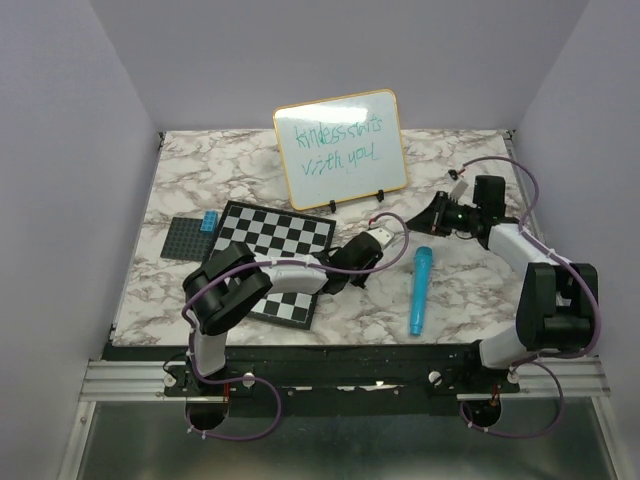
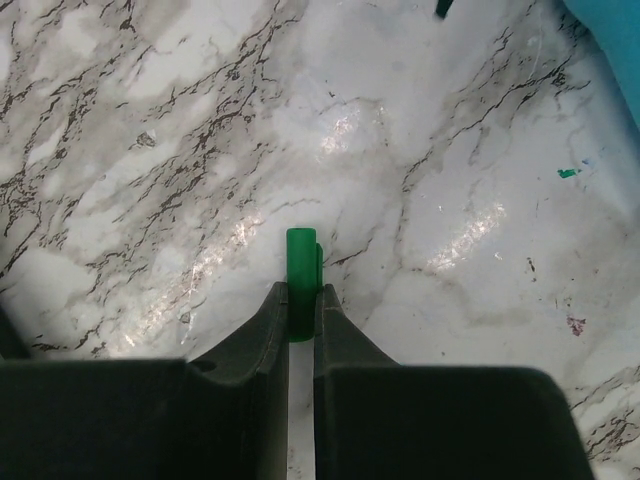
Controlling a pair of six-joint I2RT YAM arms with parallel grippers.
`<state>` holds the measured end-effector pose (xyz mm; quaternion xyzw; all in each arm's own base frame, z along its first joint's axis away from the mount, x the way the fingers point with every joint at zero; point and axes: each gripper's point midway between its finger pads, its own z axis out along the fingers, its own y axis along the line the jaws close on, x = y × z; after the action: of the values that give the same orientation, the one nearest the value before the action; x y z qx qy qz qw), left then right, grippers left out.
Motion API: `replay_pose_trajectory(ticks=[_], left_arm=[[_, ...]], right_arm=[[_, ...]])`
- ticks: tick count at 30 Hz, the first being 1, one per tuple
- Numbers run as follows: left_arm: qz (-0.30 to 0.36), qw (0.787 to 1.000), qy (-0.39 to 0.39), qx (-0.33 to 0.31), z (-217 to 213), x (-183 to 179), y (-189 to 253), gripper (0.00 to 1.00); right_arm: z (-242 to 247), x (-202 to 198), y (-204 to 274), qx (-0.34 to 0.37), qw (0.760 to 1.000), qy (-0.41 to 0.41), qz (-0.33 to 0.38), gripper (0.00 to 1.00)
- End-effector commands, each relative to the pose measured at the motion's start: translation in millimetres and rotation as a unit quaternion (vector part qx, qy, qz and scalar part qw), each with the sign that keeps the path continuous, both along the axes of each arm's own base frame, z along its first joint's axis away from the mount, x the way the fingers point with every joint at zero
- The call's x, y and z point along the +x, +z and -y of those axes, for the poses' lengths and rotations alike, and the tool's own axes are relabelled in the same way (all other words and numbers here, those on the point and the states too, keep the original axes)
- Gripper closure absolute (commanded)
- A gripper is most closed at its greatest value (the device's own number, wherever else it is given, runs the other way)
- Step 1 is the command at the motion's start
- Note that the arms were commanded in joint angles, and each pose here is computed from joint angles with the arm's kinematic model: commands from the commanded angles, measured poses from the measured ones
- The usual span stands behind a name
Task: Write a sentence on the whiteboard
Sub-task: Pick up the pen cap from the center of the board.
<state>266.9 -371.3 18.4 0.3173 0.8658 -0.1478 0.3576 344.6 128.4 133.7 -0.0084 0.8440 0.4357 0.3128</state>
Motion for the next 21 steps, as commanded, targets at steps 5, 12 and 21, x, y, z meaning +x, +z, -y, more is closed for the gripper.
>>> replay_pose_trajectory(ticks=[5, 12, 21], left_arm=[[-0.132, 0.979, -0.045, 0.148, -64, -63, -87, 0.97], [-0.189, 0.966, -0.058, 0.169, -64, -72, -81, 0.91], [-0.209, 0.959, -0.04, 0.189, -67, -56, -64, 0.7]], right_arm=[[-27, 11, -29, -0.055, 0.997, 0.006, -0.046, 0.99], [-28, 14, -43, -0.074, 0.995, 0.006, -0.062, 1.0], [-24, 20, -37, -0.084, 0.995, 0.0, -0.052, 0.99]])
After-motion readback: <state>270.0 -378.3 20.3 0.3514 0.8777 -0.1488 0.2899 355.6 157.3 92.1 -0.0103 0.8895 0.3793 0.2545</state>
